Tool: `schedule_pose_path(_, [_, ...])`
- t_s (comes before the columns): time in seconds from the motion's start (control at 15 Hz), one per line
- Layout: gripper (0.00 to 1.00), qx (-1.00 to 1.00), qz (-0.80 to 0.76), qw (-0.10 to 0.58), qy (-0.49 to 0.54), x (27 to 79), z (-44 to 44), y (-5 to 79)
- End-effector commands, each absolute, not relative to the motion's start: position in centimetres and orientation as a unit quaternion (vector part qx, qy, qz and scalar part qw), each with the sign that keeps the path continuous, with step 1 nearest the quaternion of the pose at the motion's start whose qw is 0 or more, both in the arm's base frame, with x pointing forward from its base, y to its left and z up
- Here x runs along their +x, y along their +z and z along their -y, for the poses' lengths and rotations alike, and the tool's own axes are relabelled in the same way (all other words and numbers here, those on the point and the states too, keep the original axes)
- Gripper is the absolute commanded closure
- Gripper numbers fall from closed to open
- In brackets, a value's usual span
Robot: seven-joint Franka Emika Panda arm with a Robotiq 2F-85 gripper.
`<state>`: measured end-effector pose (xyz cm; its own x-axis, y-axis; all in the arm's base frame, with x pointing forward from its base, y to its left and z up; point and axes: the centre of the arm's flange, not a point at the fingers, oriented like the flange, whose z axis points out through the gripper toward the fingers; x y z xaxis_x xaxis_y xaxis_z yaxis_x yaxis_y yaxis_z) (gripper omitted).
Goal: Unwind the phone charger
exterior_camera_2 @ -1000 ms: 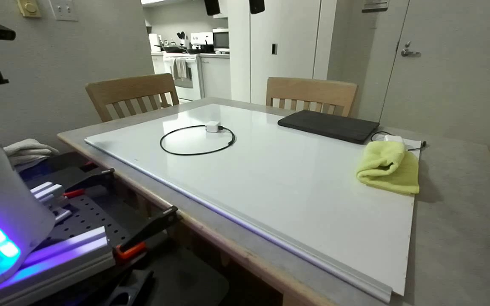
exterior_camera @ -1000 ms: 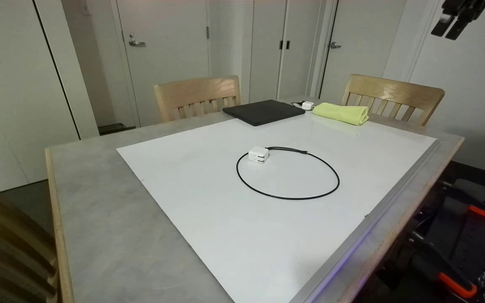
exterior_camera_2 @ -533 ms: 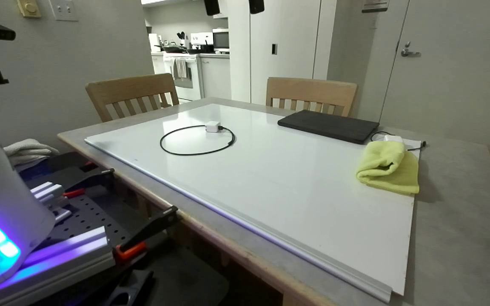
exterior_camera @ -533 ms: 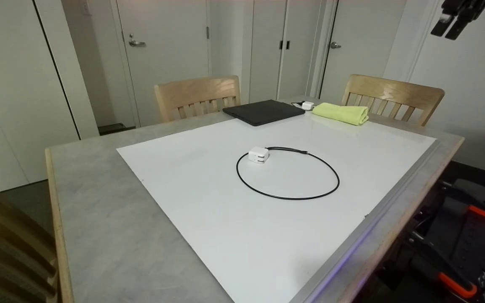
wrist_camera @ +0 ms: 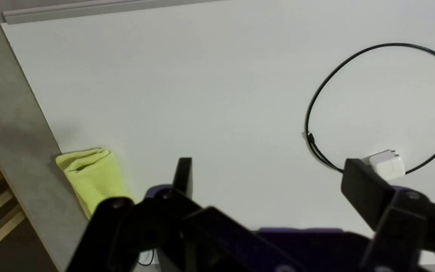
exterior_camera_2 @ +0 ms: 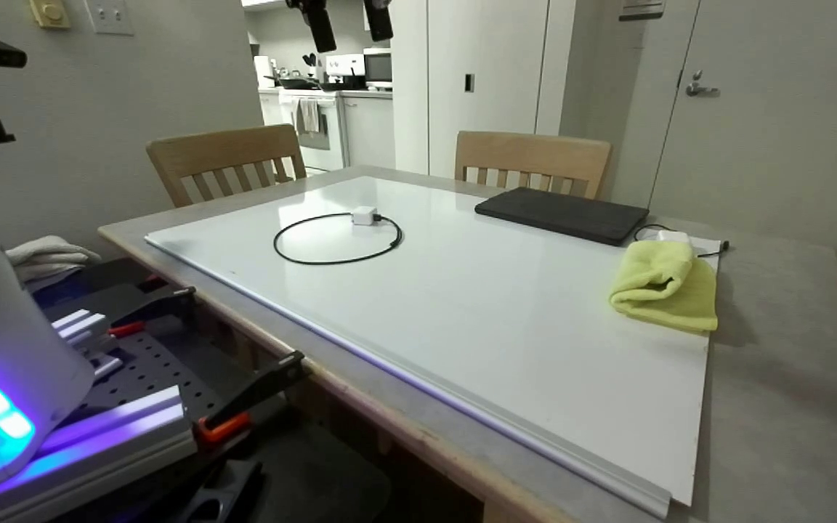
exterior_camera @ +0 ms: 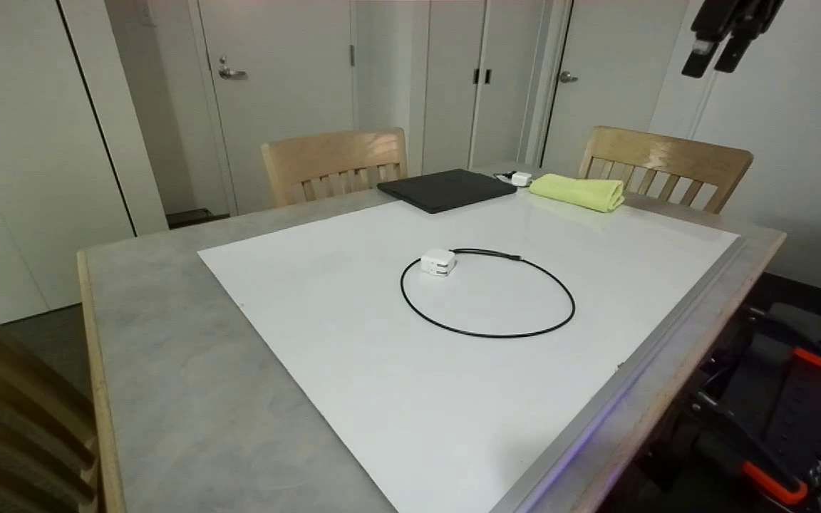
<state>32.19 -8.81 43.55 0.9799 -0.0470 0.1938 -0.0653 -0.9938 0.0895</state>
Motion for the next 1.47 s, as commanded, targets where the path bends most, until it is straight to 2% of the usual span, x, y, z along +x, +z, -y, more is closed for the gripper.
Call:
schedule_pose_path(0.0, [0.00, 0.994, 0.025, 0.051, 0.093, 32.5, 8.0, 43.4])
schedule_pose_path(0.87, [0.00, 0.994, 0.019, 0.046, 0.100, 31.3, 8.8, 43.5])
schedule_pose_path(1.4, [0.00, 0.997, -0.015, 0.047, 0.066, 36.8, 1.3, 39.0])
